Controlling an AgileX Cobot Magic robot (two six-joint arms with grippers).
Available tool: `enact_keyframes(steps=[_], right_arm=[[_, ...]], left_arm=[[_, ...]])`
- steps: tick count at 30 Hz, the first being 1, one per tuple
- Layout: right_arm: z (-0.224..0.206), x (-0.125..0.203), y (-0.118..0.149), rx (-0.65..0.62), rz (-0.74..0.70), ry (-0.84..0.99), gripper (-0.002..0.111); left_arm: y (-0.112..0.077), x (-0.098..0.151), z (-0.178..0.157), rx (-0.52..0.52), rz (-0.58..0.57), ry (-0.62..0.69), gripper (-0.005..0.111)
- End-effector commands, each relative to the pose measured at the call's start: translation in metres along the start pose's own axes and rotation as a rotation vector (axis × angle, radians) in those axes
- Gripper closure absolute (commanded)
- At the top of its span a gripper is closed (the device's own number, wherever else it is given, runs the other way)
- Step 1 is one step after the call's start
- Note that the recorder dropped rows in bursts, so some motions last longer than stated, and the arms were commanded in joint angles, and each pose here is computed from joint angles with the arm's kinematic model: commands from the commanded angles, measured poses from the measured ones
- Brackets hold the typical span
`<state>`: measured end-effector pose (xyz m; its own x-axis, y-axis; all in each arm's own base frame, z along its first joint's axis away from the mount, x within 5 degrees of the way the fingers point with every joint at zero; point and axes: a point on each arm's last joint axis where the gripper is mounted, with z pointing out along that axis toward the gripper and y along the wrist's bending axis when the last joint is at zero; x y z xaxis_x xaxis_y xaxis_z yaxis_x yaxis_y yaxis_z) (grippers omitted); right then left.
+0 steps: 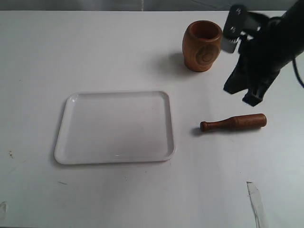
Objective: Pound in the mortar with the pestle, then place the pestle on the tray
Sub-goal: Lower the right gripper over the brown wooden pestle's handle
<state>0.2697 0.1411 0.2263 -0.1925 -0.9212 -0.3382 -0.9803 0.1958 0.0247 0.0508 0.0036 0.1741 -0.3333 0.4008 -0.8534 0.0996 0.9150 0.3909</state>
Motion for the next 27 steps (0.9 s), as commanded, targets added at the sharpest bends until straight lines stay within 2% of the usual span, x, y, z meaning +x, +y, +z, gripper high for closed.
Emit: enact_keyframes(steps=[1, 7, 10, 14, 17, 27], right_arm=[[0.028, -0.009, -0.001, -0.029, -0.104, 0.048, 0.108], [0.043, -0.011, 0.004, -0.082, -0.132, 0.095, 0.105], [0.043, -0.01, 0.004, -0.087, -0.137, 0.105, 0.092], [0.046, -0.009, 0.002, -0.084, -0.138, 0.109, 0.065], [0.057, -0.006, 0.001, -0.108, -0.132, 0.131, 0.054], [0.086, 0.002, -0.006, -0.145, -0.137, 0.186, 0.054]], left_arm=[[-0.001, 0.0, 0.0, 0.008, -0.012, -0.007, 0.107], [-0.001, 0.0, 0.0, 0.008, -0.012, -0.007, 0.107], [-0.001, 0.0, 0.0, 0.008, -0.012, -0.007, 0.107], [-0.001, 0.0, 0.0, 0.008, -0.012, -0.007, 0.107], [-0.001, 0.0, 0.0, 0.008, -0.012, -0.007, 0.107], [-0.001, 0.0, 0.0, 0.008, -0.012, -0.007, 0.107]])
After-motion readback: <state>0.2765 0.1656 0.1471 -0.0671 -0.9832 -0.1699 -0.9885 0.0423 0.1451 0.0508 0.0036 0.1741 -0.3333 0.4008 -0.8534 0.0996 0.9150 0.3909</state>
